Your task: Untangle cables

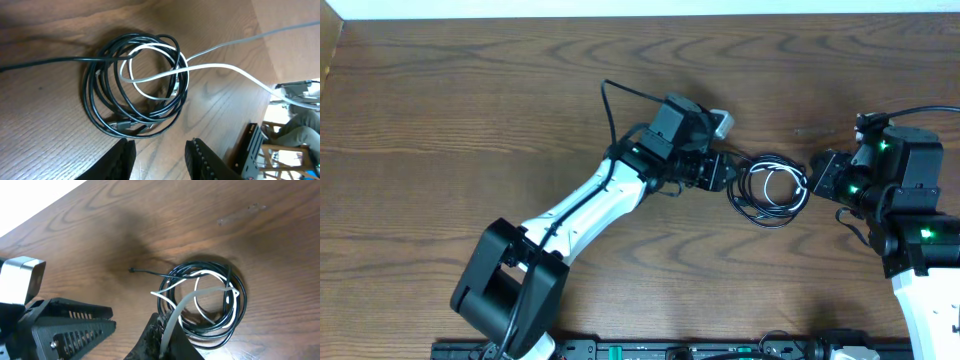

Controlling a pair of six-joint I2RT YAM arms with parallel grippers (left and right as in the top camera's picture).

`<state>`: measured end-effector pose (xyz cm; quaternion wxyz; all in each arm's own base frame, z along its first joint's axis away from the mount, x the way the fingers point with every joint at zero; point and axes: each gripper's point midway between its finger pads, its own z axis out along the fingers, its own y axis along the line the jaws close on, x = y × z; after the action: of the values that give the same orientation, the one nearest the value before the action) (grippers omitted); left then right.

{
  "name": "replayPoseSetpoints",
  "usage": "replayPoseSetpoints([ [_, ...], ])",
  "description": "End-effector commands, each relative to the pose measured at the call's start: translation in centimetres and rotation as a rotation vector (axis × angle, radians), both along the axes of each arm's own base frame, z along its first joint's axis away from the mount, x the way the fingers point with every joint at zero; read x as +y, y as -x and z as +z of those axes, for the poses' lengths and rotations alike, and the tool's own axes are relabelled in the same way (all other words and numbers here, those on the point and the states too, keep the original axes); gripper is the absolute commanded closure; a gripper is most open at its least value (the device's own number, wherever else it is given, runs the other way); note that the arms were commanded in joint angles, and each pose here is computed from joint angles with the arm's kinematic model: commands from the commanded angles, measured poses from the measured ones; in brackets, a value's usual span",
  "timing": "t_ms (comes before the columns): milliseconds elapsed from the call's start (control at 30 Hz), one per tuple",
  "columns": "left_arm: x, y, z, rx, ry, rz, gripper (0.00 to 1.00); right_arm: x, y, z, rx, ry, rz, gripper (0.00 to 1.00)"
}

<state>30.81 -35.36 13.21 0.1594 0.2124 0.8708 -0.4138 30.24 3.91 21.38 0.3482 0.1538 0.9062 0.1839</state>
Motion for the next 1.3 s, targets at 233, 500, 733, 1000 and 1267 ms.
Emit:
replayPoseSetpoints([
  [233, -1.3, -0.1, -4.5, -0.04, -0.125, 0.027, 0.59, -0.2, 0.3, -0.3, 0.014, 0.015, -0.003, 0.99],
  [500, -2.7, -1.0, -8.3, 0.03, -0.112, 0.081, 0.59, -0.2, 0.6, -0.6, 0.034, 0.016, -0.002, 0.99],
  [733, -3.3, -1.2, -9.1, 0.04, -0.098, 0.095, 0.58, -0.2, 0.9, -0.9, 0.049, 0.016, -0.002, 0.99],
  [1000, -4.0, -0.8, -9.3, -0.006, -0.128, 0.106, 0.58, -0.2, 0.9, -0.9, 0.05, 0.015, -0.002, 0.99],
  [1267, -3.9, -1.5, -9.4, -0.051, -0.156, 0.144, 0.58, -0.2, 1.3, -1.2, 0.071, 0.015, -0.002, 0.99],
])
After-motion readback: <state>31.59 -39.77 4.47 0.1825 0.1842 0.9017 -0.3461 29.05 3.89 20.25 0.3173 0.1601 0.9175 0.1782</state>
